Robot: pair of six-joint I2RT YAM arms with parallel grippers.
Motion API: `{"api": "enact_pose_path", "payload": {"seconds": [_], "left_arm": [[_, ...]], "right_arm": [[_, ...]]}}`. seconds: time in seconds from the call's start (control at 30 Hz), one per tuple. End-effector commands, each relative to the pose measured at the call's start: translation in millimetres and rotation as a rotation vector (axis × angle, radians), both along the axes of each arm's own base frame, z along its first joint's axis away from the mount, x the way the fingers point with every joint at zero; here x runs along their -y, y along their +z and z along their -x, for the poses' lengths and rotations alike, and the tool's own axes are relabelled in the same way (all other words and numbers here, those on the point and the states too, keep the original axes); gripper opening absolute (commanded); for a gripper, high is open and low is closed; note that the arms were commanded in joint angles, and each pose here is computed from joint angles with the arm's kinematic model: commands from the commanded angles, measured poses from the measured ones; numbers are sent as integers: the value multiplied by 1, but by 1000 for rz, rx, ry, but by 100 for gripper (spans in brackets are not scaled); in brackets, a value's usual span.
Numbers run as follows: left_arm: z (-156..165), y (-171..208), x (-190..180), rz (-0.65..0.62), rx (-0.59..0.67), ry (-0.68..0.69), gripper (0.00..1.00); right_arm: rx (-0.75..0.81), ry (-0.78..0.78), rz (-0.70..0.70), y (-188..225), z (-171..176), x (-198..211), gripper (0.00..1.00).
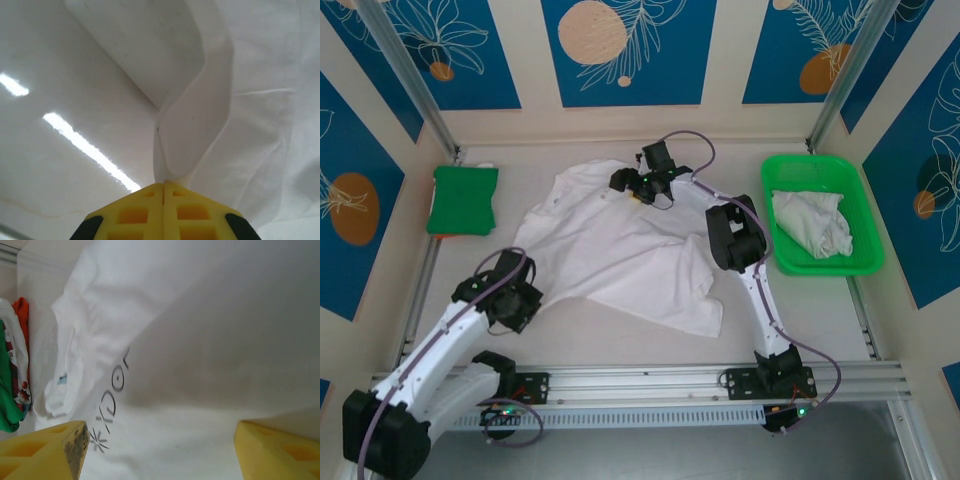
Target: Fold and stack the t-shirts
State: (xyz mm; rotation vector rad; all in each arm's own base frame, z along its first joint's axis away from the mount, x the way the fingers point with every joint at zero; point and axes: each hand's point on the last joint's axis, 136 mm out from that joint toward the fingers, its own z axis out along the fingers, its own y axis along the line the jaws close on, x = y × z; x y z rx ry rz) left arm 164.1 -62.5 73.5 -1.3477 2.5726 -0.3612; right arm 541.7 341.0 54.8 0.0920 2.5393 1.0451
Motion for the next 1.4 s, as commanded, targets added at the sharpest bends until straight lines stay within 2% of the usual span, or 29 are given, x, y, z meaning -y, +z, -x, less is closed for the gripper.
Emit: {"api": "enact_pose_path", "payload": {"seconds": [0.0,0.03,0.07,0.1,0.13,0.2,0.27,0.33,0.47,0.73,0.87,0.97,1.17,1.23,1.37], "left_arm": [[30,-13,-5,31,-92,114,6],[31,-16,-5,38,-93,123,10],[32,-21,-3,50,-95,125,23],[30,-23,0,61,-94,120,40],[28,-23,1,61,-93,109,53],[22,-12,-8,-14,-78,76,71],[17,7,-26,-138,-58,57,83],[9,24,-43,-251,-32,48,91],[-12,33,-55,-335,-31,42,98],[-49,-3,-62,-332,-106,54,94],[-50,-26,-63,-283,-180,56,87],[-39,-37,-66,-277,-223,70,72],[-13,-42,-70,-269,-270,90,26],[-1,-36,-71,-267,-286,103,17],[26,-27,-69,-228,-280,156,8]], "right_arm": [[-11,18,-3,-1,0,-2,77],[-11,19,-3,-1,0,-2,77],[-11,22,-3,-1,0,-2,77],[-12,26,-1,-2,1,-2,78],[-12,28,0,-1,2,-1,78],[-8,35,5,2,4,-1,78],[13,40,15,6,7,0,78],[23,40,23,8,10,2,78],[22,43,15,10,15,3,78],[18,44,14,11,19,6,78],[16,34,19,9,20,11,78],[13,22,15,8,20,15,78],[3,5,2,5,18,23,78],[6,2,2,5,17,25,78],[6,-5,-2,3,15,28,78]]}}
